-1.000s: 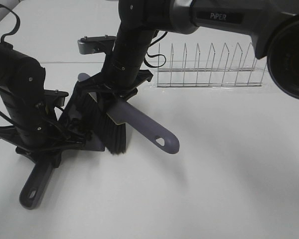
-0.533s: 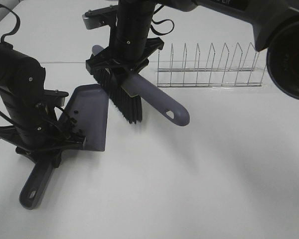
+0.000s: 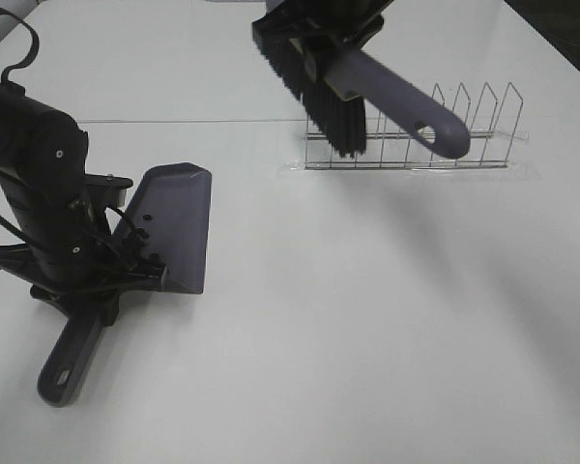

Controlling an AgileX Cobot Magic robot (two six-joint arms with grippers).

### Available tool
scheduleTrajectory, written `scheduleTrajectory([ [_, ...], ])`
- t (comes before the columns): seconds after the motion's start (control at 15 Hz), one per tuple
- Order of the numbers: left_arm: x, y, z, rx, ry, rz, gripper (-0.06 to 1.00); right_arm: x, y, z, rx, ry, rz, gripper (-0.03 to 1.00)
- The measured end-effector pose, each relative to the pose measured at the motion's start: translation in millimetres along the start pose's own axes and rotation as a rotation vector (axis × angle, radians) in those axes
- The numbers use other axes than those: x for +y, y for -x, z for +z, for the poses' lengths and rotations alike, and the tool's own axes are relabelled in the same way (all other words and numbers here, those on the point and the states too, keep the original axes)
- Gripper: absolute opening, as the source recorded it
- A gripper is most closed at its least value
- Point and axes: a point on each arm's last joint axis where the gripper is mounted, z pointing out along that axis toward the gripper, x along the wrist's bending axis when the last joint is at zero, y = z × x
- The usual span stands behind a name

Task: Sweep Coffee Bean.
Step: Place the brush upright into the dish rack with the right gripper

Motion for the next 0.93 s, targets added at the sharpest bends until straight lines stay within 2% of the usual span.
scheduleTrajectory([
  [0.13,0.0,0.0,0.0,0.000,0.000,0.000,0.35,-1.2,39.9,-13.7,-0.011,0.022,0.089,0.38],
  [0.27,0.0,0.0,0.0,0.000,0.000,0.000,0.35,-5.5,67.9,-24.4,-0.025,0.034,0.148,0.38],
  [0.33,0.1,0.0,0.0,0.000,0.001,0.000,0.35,-23.1,100.4,-33.3,-0.056,0.003,0.209,0.38],
  [0.4,0.1,0.0,0.0,0.000,0.001,0.000,0.35,-35.4,112.8,-31.4,-0.068,-0.035,0.233,0.38],
  [0.47,0.2,0.1,0.0,-0.001,0.002,0.000,0.35,-40.9,116.1,-30.5,-0.071,-0.054,0.239,0.38],
  [0.6,0.7,0.0,-3.9,-0.006,0.015,-0.001,0.35,-68.3,122.7,-18.6,-0.077,-0.158,0.261,0.38],
  [0.93,1.8,-1.2,-36.6,-0.043,0.096,-0.014,0.35,-118.4,107.9,20.5,-0.059,-0.374,0.283,0.38],
])
